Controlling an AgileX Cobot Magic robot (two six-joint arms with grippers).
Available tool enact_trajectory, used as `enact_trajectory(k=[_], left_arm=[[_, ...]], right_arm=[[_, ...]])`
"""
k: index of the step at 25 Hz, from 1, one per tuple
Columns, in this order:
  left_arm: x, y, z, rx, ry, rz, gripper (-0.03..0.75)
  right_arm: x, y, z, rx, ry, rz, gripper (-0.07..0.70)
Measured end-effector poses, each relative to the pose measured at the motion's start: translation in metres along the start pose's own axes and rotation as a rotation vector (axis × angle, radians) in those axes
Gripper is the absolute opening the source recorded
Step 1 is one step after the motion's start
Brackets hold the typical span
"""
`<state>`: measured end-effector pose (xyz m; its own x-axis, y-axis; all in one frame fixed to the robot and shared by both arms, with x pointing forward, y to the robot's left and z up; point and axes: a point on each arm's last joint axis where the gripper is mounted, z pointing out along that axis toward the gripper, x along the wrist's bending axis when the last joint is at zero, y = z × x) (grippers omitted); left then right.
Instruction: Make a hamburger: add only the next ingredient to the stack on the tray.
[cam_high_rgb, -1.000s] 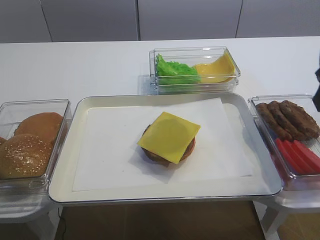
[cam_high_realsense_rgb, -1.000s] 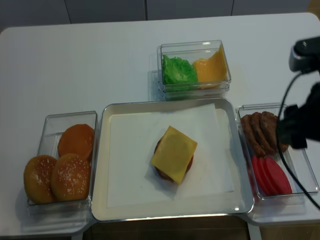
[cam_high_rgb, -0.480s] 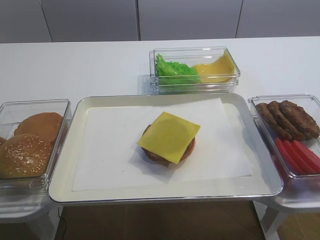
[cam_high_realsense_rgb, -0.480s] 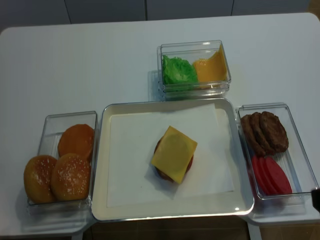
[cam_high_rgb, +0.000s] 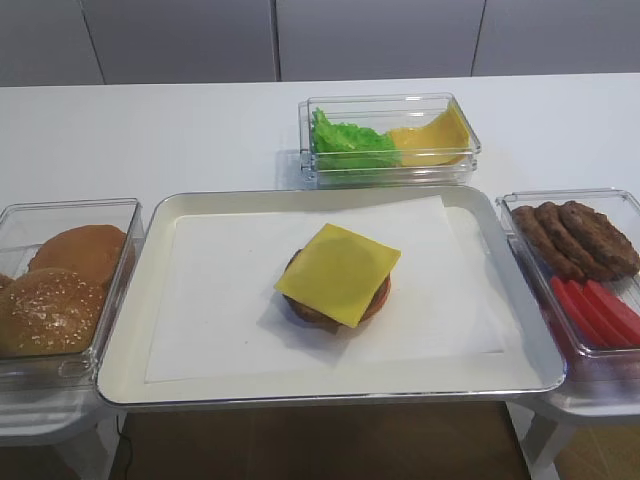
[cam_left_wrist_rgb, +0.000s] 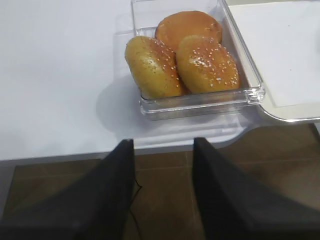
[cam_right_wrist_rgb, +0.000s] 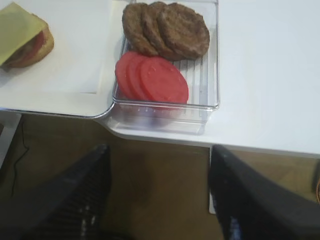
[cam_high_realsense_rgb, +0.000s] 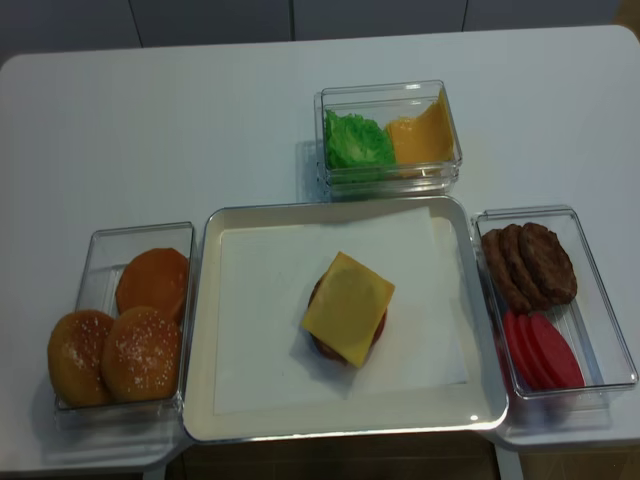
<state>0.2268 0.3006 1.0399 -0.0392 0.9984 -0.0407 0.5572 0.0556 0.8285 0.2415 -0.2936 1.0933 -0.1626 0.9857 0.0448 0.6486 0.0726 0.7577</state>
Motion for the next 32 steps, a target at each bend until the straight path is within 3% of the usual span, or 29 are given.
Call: enact_trajectory(k=[4,8,16,21,32], left_arm=[[0.000,0.000,0.000,0.000,0.000,0.000,0.290],[0.000,0.000,0.000,0.000,0.000,0.000,0.290],[0.000,0.000,0.000,0.000,0.000,0.000,0.290],[0.000,0.000,0.000,0.000,0.000,0.000,0.290],[0.000,0.000,0.000,0.000,0.000,0.000,0.290]], right_arm=[[0.000,-0.016,-0.013,-0.096,0.002,-0.005,0.460],[0.000,-0.035,-0.012,-0.133,0.002,-0.007,0.460],[-0.002,-0.052,0.009,-0.085,-0.002,-0.006,0.460],[-0.002,-0.050,0.021,-0.127,-0.005,-0.039,0.460],[-0.002,-0.050,0.026,-0.140,-0.004,-0.046,0.460]])
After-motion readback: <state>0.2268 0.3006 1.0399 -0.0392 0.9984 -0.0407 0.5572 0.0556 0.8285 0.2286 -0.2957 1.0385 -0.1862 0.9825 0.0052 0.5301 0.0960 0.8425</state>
